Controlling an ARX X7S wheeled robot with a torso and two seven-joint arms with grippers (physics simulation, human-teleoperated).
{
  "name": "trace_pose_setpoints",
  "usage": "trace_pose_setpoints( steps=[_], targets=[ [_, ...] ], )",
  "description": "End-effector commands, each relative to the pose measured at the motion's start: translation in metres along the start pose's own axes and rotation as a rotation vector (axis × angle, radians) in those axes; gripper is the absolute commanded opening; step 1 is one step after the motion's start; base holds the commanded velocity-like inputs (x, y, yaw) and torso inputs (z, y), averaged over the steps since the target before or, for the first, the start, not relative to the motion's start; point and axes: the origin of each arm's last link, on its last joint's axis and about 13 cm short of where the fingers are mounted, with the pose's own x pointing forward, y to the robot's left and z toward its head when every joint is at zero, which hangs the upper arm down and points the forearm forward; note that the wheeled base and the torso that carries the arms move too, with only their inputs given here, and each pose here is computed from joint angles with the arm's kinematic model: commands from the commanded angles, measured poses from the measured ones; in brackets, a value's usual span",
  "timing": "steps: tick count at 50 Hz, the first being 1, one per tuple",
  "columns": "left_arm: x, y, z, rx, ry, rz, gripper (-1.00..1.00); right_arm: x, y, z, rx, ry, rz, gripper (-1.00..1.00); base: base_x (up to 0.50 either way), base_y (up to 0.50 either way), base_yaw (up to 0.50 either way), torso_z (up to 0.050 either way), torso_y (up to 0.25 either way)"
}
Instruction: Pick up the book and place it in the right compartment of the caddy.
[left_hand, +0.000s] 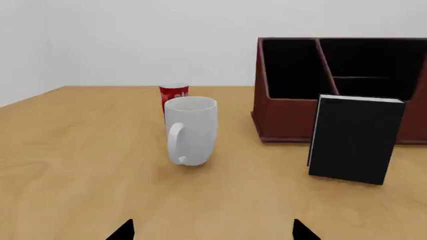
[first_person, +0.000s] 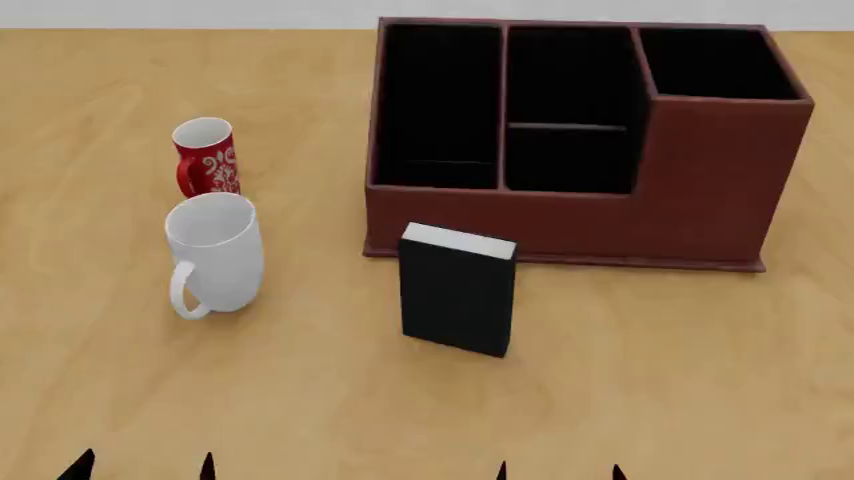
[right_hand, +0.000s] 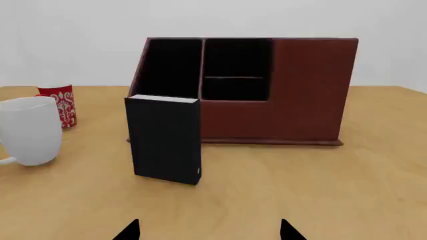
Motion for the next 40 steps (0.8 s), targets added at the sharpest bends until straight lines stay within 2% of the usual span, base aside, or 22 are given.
trace_pose_setpoints(
  steps=[1, 4, 6, 7, 12, 14, 20, 24, 26, 28, 32, 34, 40],
  targets=[
    [0.000, 0.000, 0.000, 0.000, 0.000, 0.000, 1.00, 0.000, 0.000, 0.000, 0.000, 0.000, 0.000, 1.00, 0.00, 0.00, 0.00, 0.000, 0.000],
    [-0.002, -0.007, -0.006, 0.015, 0.029, -0.058, 1.00, 0.003, -0.001, 0.000, 0.032, -0.008, 0.006, 1.00, 0.00, 0.00, 0.00, 0.000, 0.000],
    [0.000, -0.002, 0.003, -0.043, -0.009, -0.060, 1.00, 0.005, -0.001, 0.005, 0.035, -0.016, 0.001, 1.00, 0.00, 0.00, 0.00, 0.025, 0.000],
    [0.003, 0.000, 0.007, -0.041, -0.009, -0.038, 1.00, 0.006, -0.001, 0.011, 0.024, -0.028, 0.000, 1.00, 0.00, 0.00, 0.00, 0.050, 0.000],
    [0.011, 0.012, 0.045, -0.060, -0.104, -0.007, 1.00, 0.008, 0.000, 0.056, -0.062, -0.106, -0.011, 1.00, 0.00, 0.00, 0.00, 0.050, 0.000],
    [0.015, 0.015, 0.062, -0.028, -0.152, 0.009, 1.00, 0.010, 0.000, 0.079, -0.074, -0.144, -0.011, 1.00, 0.00, 0.00, 0.00, 0.050, 0.000],
    [0.018, 0.021, 0.102, -0.042, -0.233, 0.005, 1.00, 0.006, -0.001, 0.121, -0.104, -0.212, -0.015, 1.00, 0.00, 0.00, 0.00, 0.050, 0.000],
    [0.019, 0.021, 0.110, -0.032, -0.244, -0.004, 1.00, 0.005, -0.004, 0.123, -0.086, -0.210, -0.001, 1.00, 0.00, 0.00, 0.00, 0.050, 0.000],
    [0.018, 0.022, 0.107, -0.009, -0.250, -0.008, 1.00, 0.005, -0.003, 0.122, -0.108, -0.207, 0.000, 1.00, 0.00, 0.00, 0.00, 0.050, 0.000],
    [0.019, 0.022, 0.103, 0.032, -0.247, -0.008, 1.00, 0.004, -0.003, 0.121, -0.089, -0.231, 0.011, 1.00, 0.00, 0.00, 0.00, 0.050, 0.000],
    [0.020, 0.026, 0.107, 0.020, -0.258, 0.003, 1.00, 0.004, -0.004, 0.119, -0.110, -0.222, 0.037, 1.00, 0.00, -0.15, 0.00, 0.050, 0.000],
    [0.019, 0.027, 0.108, 0.015, -0.258, 0.003, 1.00, 0.003, -0.007, 0.120, -0.078, -0.231, 0.026, 1.00, 0.00, -0.50, 0.00, 0.050, 0.000],
    [0.018, 0.027, 0.109, 0.018, -0.266, 0.005, 1.00, 0.000, -0.010, 0.117, -0.077, -0.229, 0.019, 1.00, 0.00, -0.50, 0.00, 0.050, 0.000]
  ],
)
